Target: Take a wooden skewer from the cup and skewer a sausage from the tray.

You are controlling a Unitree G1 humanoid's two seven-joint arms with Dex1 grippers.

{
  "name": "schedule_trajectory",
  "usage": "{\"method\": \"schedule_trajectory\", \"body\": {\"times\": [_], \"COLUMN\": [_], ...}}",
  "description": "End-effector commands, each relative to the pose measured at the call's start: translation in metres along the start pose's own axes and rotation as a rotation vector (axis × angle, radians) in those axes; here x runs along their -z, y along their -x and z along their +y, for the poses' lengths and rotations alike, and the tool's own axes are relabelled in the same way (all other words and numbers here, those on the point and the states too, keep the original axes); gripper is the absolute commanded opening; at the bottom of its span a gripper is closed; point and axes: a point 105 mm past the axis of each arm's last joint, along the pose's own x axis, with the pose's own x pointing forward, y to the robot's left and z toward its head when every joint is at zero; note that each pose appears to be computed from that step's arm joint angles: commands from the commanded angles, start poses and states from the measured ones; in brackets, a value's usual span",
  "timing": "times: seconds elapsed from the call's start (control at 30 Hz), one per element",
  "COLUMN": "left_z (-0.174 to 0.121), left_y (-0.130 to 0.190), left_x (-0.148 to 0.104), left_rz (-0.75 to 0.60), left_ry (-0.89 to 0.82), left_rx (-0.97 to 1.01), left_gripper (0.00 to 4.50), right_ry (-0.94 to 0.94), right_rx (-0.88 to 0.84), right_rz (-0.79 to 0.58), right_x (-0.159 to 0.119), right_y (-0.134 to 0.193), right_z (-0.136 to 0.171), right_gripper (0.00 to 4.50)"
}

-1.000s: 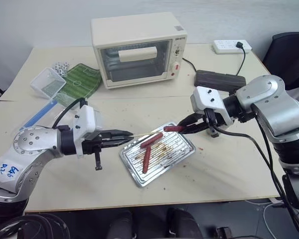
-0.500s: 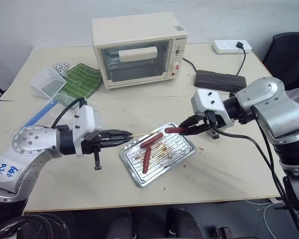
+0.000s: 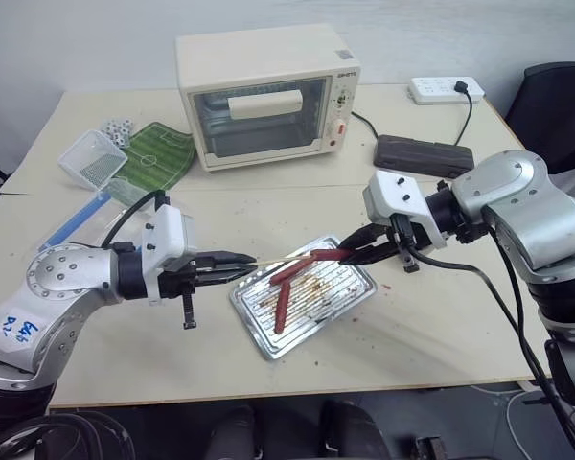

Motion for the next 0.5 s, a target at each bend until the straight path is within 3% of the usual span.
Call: {"method": "schedule_trajectory", "body": {"times": [0.03, 0.5], "left_z": [0.002, 0.0], "left_y": [-0.002, -0.014], "left_x": [-0.008, -0.007], "left_rz": [-0.019, -0.028], "left_ry": [-0.043, -0.061], "left_rx": [0.005, 0.07], "left_gripper": [0.0, 0.0], "right_ry": [0.065, 0.266], "right_rx": [0.029, -0.022], "right_rz": [-0.03, -0.064], "right_x": [-0.019, -0.05], "right_y": [0.011, 0.0], "right_z": [0.001, 0.018], "right_gripper": [0.81, 0.81]}}
